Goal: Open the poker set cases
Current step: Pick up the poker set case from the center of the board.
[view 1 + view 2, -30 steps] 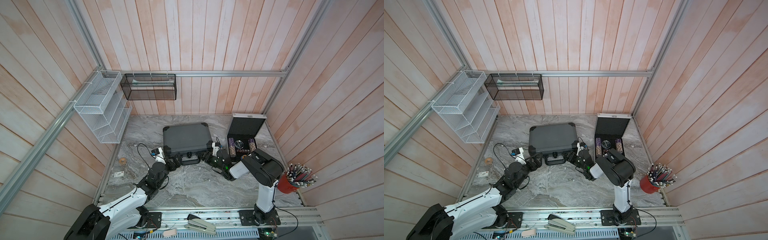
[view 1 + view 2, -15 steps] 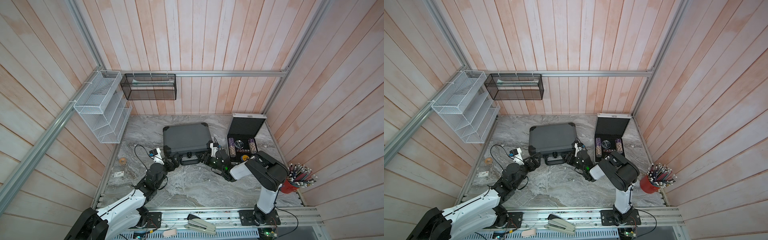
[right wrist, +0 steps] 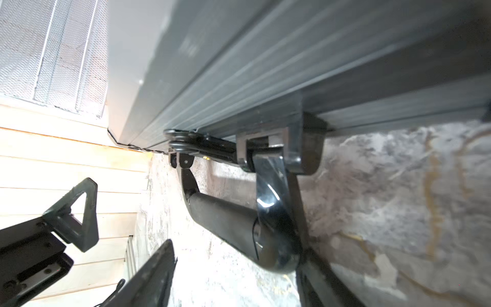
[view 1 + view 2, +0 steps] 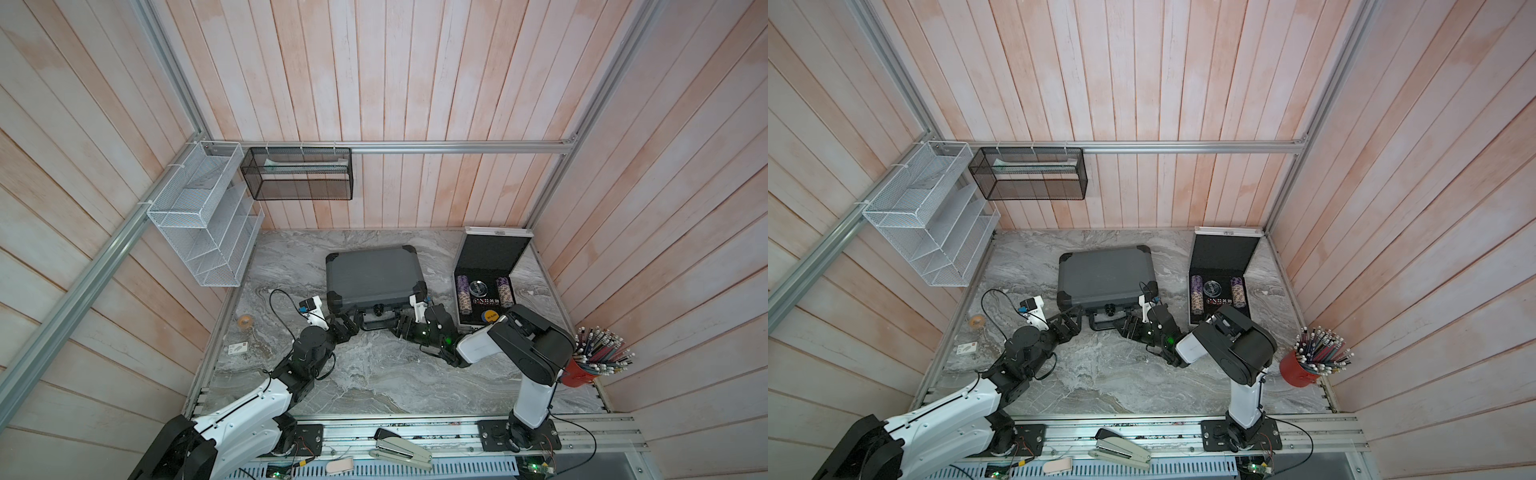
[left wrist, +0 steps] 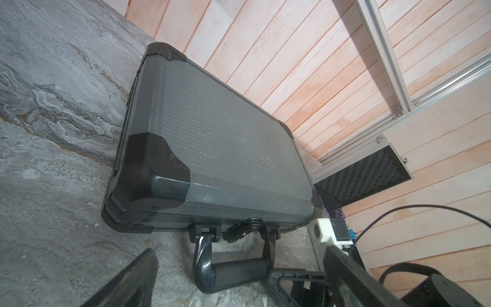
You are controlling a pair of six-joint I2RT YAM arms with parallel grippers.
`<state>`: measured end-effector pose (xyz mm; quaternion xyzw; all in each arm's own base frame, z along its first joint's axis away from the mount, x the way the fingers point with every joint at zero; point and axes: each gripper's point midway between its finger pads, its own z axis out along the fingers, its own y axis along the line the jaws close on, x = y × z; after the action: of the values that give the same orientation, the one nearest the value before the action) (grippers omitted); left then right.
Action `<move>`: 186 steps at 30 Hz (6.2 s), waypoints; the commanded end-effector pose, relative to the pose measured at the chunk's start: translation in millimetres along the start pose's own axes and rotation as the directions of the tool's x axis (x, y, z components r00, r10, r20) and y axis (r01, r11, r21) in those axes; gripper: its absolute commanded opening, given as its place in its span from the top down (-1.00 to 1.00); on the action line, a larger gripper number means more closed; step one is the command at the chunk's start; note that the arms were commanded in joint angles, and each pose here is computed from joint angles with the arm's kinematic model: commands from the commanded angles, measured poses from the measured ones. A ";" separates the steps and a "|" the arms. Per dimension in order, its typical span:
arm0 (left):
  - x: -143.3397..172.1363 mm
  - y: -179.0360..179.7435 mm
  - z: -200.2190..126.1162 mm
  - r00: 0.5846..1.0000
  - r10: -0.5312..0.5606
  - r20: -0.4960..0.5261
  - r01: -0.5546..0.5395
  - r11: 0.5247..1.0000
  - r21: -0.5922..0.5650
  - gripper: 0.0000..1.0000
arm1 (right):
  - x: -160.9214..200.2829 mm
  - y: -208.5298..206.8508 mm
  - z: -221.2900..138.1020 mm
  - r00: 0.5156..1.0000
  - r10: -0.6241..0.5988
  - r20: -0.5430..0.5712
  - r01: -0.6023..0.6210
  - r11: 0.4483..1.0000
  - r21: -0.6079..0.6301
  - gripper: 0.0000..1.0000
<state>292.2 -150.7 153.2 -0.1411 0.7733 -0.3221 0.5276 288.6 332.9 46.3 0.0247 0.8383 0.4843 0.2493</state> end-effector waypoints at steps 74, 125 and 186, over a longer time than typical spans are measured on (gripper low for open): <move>109.7 34.4 67.2 0.846 -0.462 -0.266 0.484 0.875 0.018 -0.18 | -25.6 10.3 0.2 0.989 0.133 0.067 -0.125 0.986 -0.114 -0.11; 133.6 59.2 87.5 0.730 -0.632 -0.261 0.636 0.767 -0.081 0.31 | -22.5 1.3 -9.2 0.992 0.095 0.087 -0.092 0.995 -0.047 -0.13; 18.2 -84.3 88.4 0.637 -0.682 -0.360 0.771 0.571 0.281 1.00 | -23.3 50.8 -30.7 0.986 0.045 0.163 0.003 0.959 -0.282 -0.96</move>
<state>347.9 -230.5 71.7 -0.4041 0.6801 -0.5700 0.2219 284.1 319.9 97.0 0.0505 0.7544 0.5770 0.3087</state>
